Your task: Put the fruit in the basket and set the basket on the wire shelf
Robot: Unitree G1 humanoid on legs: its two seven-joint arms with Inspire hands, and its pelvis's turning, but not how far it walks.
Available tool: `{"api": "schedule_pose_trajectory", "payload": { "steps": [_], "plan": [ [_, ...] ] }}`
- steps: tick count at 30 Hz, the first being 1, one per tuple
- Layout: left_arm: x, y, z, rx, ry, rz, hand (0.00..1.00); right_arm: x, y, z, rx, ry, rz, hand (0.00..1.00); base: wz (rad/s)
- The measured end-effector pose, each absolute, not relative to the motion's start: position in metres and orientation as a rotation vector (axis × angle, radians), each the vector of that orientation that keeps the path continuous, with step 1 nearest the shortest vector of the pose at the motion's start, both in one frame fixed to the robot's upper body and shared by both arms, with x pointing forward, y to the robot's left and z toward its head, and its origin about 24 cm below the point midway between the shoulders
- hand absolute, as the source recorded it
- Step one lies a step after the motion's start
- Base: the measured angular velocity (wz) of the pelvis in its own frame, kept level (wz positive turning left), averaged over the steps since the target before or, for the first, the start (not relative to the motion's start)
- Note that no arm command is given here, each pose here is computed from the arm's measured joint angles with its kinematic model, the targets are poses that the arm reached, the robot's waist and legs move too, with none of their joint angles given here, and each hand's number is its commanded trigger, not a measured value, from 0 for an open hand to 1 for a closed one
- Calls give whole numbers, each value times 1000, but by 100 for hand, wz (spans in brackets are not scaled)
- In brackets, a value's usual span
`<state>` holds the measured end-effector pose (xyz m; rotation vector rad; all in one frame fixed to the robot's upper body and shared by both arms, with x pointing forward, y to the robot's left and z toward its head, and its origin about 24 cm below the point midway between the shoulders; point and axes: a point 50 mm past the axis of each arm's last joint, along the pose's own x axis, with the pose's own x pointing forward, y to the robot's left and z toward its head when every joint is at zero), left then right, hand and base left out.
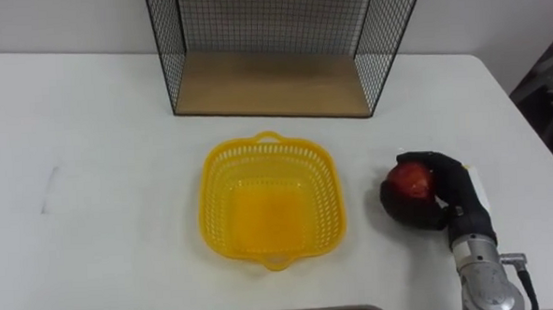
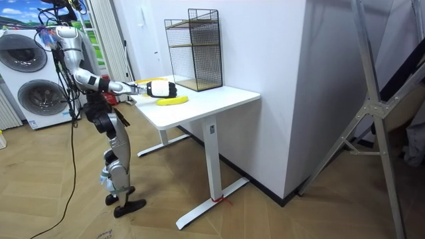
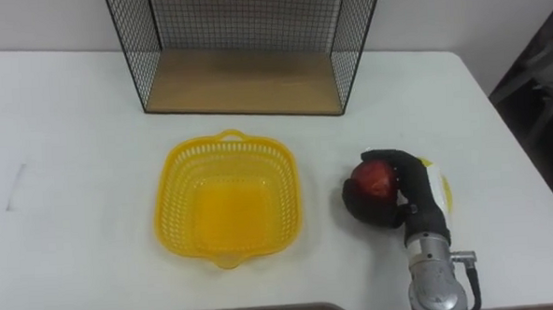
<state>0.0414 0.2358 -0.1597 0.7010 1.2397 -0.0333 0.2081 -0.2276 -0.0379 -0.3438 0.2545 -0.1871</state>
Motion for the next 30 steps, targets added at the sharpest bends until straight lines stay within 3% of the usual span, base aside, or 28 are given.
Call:
{"api": "schedule_pose_trajectory", "payload": {
  "steps": [18,30],
  "plan": [
    [40,231,-162,721,1247,-66,0,212,-216,-35,-306,250,-191,100,0],
    [38,229,-164,705,1259,-89,0,230,-178,24,-259,11,-47,100,-5]
  ]
}}
